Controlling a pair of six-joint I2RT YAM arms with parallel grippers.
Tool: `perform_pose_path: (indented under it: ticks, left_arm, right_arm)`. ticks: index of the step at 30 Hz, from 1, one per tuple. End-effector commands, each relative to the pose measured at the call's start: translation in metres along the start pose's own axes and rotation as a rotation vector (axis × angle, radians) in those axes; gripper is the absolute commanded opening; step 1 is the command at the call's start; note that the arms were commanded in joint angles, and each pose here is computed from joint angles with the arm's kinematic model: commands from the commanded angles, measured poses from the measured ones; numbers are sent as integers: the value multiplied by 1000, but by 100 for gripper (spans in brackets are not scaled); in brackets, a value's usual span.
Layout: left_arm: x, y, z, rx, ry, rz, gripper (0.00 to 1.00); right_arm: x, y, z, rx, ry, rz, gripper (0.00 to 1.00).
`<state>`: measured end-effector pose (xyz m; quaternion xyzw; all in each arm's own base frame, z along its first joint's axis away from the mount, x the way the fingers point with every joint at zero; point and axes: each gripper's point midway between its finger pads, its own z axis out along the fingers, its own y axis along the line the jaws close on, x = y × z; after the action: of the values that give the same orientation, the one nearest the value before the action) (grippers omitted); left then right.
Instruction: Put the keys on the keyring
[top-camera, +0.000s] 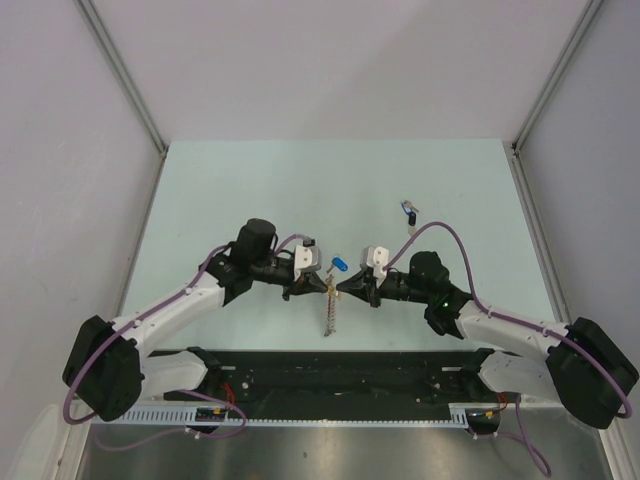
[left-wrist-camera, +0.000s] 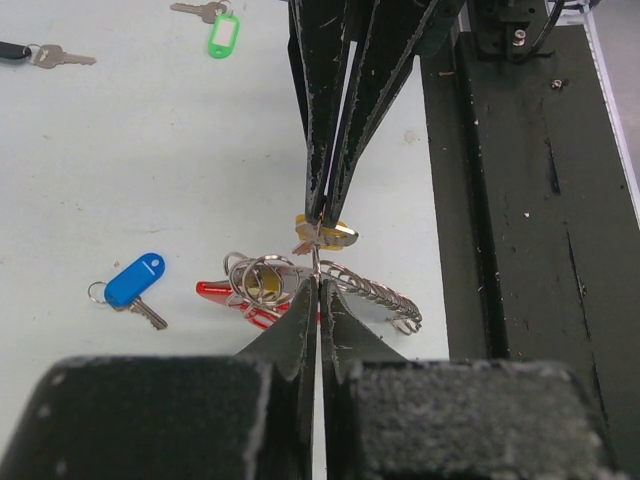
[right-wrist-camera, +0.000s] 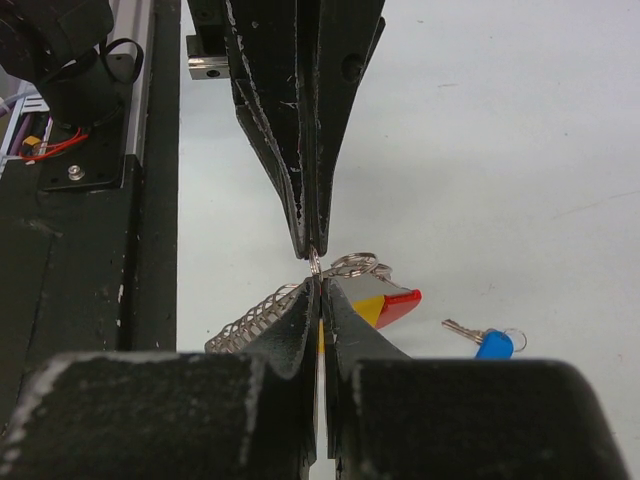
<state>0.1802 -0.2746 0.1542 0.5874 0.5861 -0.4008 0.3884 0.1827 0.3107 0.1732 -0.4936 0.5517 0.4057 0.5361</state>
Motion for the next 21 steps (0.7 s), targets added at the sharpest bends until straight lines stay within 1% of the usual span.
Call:
perform_pose_path:
  ticks: [1, 21]
  left_arm:
    - [-16, -6, 3, 55, -49, 35, 0]
    - [-19, -7, 3, 66, -61, 37, 0]
  right_arm:
    - [-13, -7, 4, 14, -40, -46, 0]
    - [-11, -5, 6, -6, -41, -46, 0]
